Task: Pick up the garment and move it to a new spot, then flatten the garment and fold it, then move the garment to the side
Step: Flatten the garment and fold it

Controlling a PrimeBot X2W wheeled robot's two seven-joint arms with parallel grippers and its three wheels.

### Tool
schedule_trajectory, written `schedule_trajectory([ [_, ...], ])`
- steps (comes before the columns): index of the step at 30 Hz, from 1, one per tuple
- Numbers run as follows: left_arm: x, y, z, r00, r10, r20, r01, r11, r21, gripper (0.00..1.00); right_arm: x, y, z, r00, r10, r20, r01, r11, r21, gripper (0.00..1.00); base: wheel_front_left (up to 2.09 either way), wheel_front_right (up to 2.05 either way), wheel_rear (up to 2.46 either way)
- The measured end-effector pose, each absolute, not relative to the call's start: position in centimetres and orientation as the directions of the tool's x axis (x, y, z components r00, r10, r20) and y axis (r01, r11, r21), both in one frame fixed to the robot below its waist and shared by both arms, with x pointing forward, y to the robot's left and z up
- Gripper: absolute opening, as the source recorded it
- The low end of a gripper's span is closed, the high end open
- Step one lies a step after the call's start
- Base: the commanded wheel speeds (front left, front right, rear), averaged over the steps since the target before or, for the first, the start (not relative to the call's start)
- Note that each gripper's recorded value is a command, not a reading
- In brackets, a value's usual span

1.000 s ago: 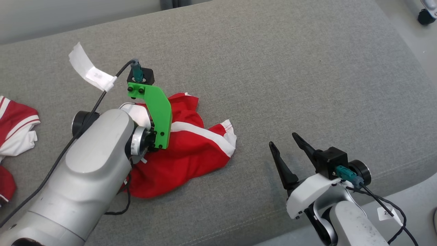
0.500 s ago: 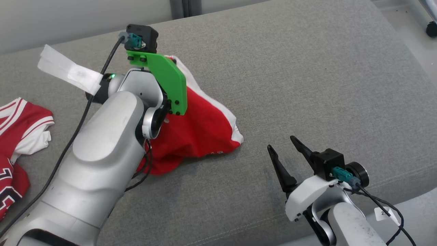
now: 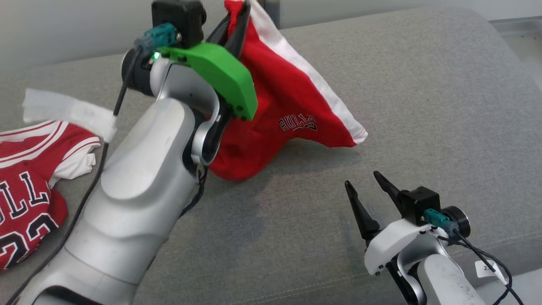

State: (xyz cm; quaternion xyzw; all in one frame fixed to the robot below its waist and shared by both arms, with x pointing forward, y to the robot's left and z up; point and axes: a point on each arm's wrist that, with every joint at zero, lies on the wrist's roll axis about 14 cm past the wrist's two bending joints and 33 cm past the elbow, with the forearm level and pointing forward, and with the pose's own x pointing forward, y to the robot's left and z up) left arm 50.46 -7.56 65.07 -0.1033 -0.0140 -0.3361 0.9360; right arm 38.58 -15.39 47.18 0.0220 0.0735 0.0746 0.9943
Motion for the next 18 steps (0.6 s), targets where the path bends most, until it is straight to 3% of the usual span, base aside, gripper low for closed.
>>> schedule_trajectory([
  [7, 48.4, 0.3, 54.3, 0.878, -0.467, -0.104, 0.435, 0.87, -0.23, 0.0, 39.3, -13.9, 46.8, 0.969, 0.193, -0.154, -0.185, 0.981, 0.06, 1.0, 0.0, 0.0, 0.0],
  [11, 45.4, 3.6, 49.1, 0.892, -0.387, -0.232, 0.313, 0.901, -0.3, 0.0, 39.8, -12.5, 46.8, 0.96, 0.233, -0.154, -0.227, 0.972, 0.061, 1.0, 0.0, 0.0, 0.0],
  [17, 41.9, 6.8, 45.8, 0.9, -0.303, -0.314, 0.199, 0.925, -0.324, 0.0, 40.4, -10.5, 47.0, 0.946, 0.288, -0.148, -0.282, 0.958, 0.062, 1.0, 0.0, 0.0, 0.0],
  [18, 41.5, 7.0, 45.6, 0.899, -0.298, -0.32, 0.193, 0.927, -0.32, 0.05, 40.4, -10.2, 47.0, 0.943, 0.296, -0.149, -0.29, 0.955, 0.063, 1.0, 0.0, 0.0, 0.0],
])
